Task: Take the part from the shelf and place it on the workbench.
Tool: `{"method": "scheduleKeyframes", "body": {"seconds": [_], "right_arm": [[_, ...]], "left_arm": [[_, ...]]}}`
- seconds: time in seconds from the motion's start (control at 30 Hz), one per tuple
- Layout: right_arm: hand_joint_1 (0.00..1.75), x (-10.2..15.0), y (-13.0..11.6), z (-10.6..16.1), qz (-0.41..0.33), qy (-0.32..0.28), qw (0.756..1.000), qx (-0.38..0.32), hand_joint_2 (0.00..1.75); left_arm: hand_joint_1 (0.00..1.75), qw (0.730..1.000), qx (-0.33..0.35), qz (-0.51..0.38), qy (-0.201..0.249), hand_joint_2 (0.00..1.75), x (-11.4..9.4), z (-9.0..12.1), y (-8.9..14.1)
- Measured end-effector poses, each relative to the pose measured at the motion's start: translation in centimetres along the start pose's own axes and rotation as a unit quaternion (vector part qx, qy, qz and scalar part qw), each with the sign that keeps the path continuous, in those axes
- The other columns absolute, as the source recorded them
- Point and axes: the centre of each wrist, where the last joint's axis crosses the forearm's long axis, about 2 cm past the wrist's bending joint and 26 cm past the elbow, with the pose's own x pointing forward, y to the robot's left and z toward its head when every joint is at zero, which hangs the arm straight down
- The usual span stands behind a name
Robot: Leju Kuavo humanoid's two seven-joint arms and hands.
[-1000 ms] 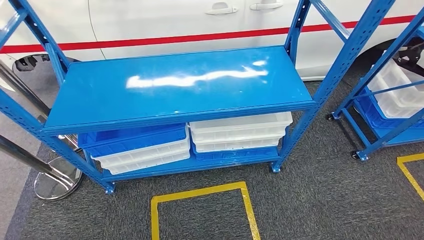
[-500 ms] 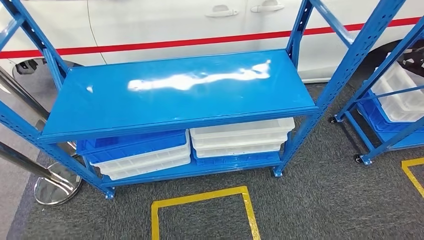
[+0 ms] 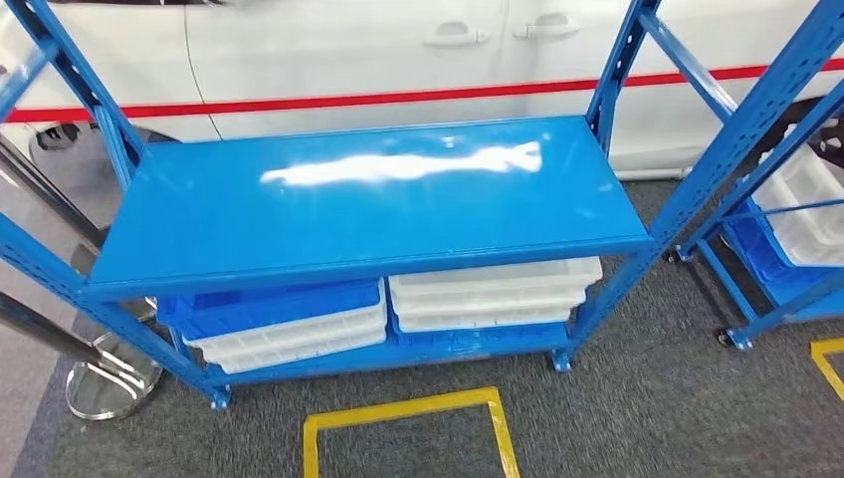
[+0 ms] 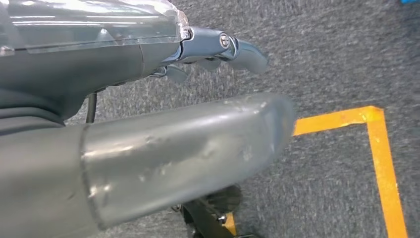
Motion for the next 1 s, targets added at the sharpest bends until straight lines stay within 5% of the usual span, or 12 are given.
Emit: {"method": "scheduleKeyframes", "body": {"seconds": [0.13,0.27,0.3,0.43,0.63,0.73,0.77,0.87,1.0], "right_arm": [[0.00,0.0,0.1,0.0,0.000,0.001,1.000,0.001,0.00],[0.00,0.1,0.1,0.0,0.002,0.000,1.000,-0.005,1.75],[0.00,0.1,0.1,0.0,0.004,0.002,1.000,-0.008,1.75],[0.00,0.1,0.1,0.0,0.005,0.017,1.000,-0.019,0.00],[0.00,0.2,0.1,0.0,0.001,0.027,0.999,-0.019,0.00],[0.00,0.2,0.2,0.0,0.001,0.027,0.999,-0.018,0.00],[0.00,0.2,0.3,0.0,0.001,0.026,1.000,-0.017,0.44],[0.00,0.3,0.4,0.0,0.000,0.025,1.000,-0.014,1.75],[0.00,0.3,0.4,0.0,0.000,0.027,0.999,-0.017,1.75]], "left_arm": [[0.00,1.000,0.000,0.001,-0.001,0.00,0.1,0.0,-0.1],[0.00,1.000,0.002,0.002,0.001,0.00,0.0,0.0,-0.1],[0.00,1.000,0.004,0.002,0.002,0.00,0.0,0.1,-0.1],[0.00,1.000,0.009,0.000,0.010,0.00,-0.3,0.2,-0.1],[0.00,1.000,0.015,-0.001,0.016,0.00,-0.5,0.4,-0.2],[0.00,1.000,0.020,-0.002,0.018,1.31,-0.6,0.5,0.0],[0.00,1.000,0.021,-0.002,0.019,1.75,-0.7,0.5,0.1],[0.00,0.999,0.025,-0.003,0.023,1.75,-0.8,0.6,0.2],[0.00,0.999,0.027,-0.001,0.030,1.75,-1.0,0.7,0.3]]}}
